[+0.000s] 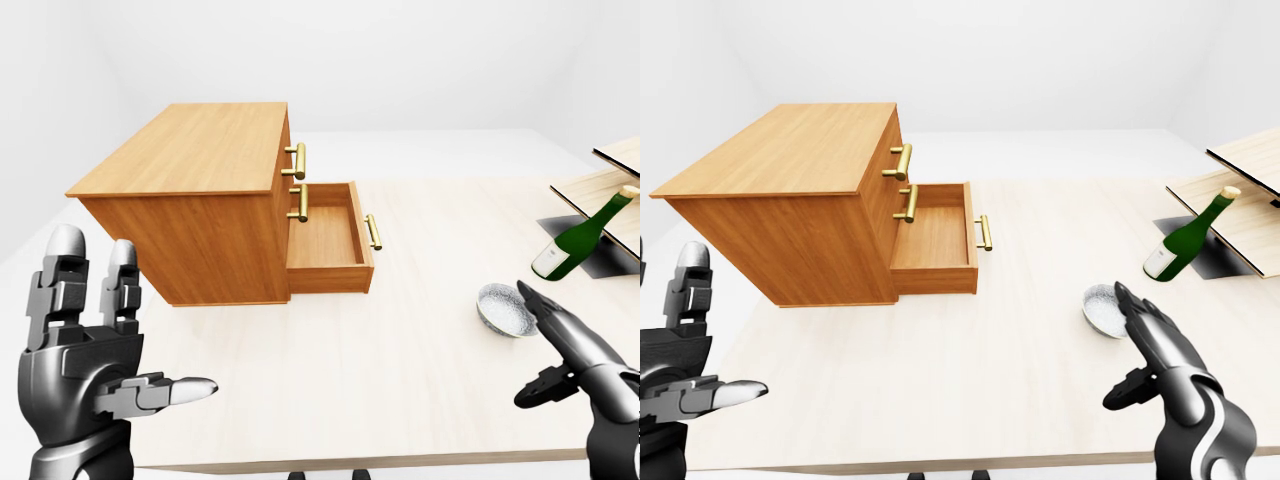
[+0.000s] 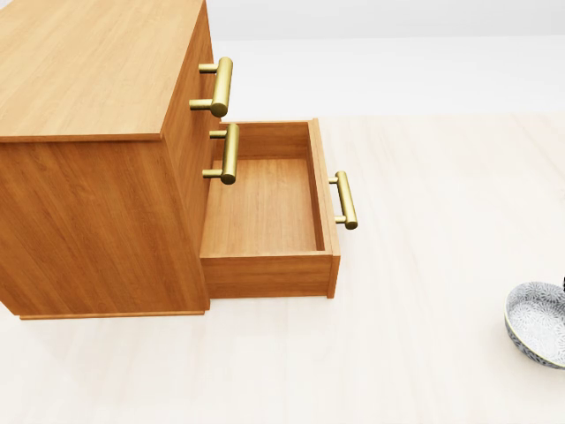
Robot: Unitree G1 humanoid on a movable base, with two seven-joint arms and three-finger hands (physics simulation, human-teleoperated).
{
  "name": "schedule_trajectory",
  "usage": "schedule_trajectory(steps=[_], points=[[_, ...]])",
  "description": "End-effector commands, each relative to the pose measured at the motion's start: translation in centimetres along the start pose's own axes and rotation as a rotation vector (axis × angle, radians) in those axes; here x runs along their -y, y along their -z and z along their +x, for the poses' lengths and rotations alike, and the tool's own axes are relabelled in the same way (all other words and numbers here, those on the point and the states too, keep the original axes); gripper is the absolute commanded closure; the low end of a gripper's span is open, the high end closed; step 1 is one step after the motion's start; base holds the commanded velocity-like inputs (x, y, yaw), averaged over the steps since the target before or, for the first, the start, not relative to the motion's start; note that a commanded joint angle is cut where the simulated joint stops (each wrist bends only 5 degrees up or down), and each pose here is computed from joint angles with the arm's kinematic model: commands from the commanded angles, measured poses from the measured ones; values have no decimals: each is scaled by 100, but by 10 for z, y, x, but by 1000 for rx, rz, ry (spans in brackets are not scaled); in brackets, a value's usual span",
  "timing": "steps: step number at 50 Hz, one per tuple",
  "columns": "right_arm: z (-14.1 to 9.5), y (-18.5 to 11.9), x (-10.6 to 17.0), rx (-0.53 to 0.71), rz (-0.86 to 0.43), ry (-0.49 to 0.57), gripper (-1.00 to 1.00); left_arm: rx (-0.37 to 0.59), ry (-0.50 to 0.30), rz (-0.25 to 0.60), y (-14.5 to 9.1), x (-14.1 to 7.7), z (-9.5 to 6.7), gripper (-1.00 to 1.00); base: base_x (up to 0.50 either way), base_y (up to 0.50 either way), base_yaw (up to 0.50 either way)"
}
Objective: Put the bowl on top of the cabinet.
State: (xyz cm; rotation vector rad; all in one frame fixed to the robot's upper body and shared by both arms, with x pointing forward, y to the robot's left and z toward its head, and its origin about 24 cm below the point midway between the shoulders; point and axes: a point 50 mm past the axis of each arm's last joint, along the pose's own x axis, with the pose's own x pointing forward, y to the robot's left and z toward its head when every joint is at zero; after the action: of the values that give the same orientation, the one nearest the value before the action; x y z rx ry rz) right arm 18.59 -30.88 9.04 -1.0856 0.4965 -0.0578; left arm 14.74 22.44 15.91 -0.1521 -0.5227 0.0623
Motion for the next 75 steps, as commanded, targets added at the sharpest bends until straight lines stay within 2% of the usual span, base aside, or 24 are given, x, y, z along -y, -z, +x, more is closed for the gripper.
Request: schedule_trajectory(steps=[1, 26, 43, 57, 75], points=[[13, 4, -11, -16, 9, -67, -100, -91, -45, -30, 27, -6, 2, -100, 0, 0, 0], [20, 13, -22, -56, 0, -135, -100, -99, -42, -30, 29, -5, 3, -100, 0, 0, 0], [31, 14, -24, -135, -153, -166, -100, -106, -39, -30, 30, -4, 3, -100, 0, 0, 0], [36, 9, -19, -122, -168, -159, -100, -111, -34, -29, 31, -2, 3, -100, 0, 0, 0], [46, 10, -22, -100, -118, -202, -100, -114, -34, -30, 32, -3, 3, -100, 0, 0, 0]])
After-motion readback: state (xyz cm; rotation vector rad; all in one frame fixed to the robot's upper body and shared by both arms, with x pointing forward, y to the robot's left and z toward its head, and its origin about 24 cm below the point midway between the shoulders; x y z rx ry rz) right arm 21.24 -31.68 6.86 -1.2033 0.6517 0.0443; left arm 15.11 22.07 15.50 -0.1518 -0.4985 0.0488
